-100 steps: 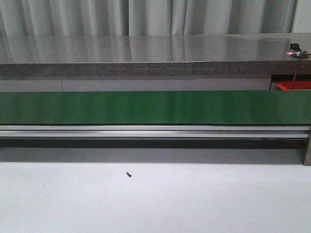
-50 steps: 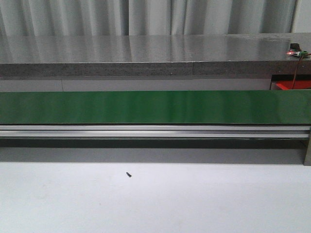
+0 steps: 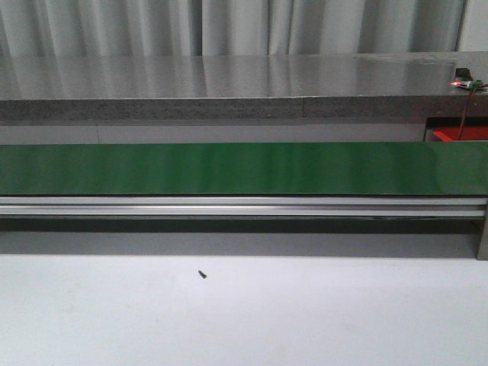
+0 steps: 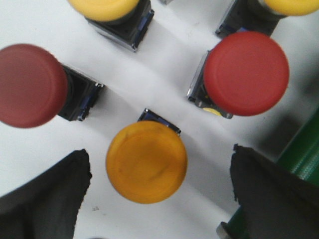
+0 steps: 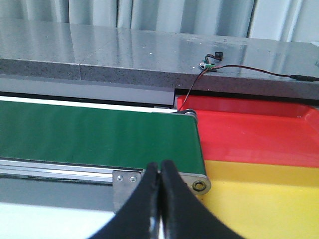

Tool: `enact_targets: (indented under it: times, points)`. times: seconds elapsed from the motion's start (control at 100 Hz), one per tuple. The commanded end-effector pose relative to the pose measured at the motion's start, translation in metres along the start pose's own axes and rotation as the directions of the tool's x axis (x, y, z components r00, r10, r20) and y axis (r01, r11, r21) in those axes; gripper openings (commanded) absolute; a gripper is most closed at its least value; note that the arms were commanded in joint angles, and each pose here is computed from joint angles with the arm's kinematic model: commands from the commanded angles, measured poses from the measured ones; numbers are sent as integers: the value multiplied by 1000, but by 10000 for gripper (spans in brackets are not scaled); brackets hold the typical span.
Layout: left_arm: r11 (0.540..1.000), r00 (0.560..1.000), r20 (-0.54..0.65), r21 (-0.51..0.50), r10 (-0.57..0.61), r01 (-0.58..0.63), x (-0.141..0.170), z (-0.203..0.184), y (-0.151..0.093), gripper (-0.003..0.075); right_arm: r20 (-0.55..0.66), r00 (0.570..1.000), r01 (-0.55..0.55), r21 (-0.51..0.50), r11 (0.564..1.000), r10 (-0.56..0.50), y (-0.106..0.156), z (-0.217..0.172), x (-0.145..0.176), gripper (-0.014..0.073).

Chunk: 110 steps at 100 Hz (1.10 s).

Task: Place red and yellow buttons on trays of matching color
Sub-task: 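Lower the left gripper and grasp a yellow button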

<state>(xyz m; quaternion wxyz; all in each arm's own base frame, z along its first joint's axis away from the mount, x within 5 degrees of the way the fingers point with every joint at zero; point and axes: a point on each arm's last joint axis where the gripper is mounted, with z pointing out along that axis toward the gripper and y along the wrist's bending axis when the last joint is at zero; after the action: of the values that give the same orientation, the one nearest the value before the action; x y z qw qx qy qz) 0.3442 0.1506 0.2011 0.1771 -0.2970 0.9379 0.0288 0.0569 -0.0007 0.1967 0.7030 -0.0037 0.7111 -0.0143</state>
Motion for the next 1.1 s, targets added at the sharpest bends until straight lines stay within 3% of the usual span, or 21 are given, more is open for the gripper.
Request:
enact_targets:
  times: [0.0, 0.11, 0.35, 0.44, 0.76, 1.09]
  points:
    - [1000, 993, 116, 20, 0, -2, -14, -24, -1, 566, 116, 993, 3, 12, 1000, -5, -1, -3, -14, -48]
    - [1000, 993, 119, 8, 13, -14, -14, -24, 0, 528, 116, 993, 3, 12, 1000, -5, -1, -3, -14, -48]
    - [1000, 994, 111, -1, 21, -21, -14, -24, 1, 295, 116, 993, 3, 12, 1000, -5, -1, -3, -14, -48]
    - [1000, 994, 108, -1, 21, -21, -13, -24, 1, 244, 116, 993, 3, 12, 1000, -5, -1, -3, -14, -48]
    - [999, 993, 110, -25, 42, -39, -12, -36, 3, 227, 116, 993, 3, 12, 1000, -5, -1, -3, -14, -48]
    - [998, 967, 248, -31, 56, -49, -8, -102, 8, 227, 116, 993, 3, 12, 1000, -5, -1, -3, -14, -48]
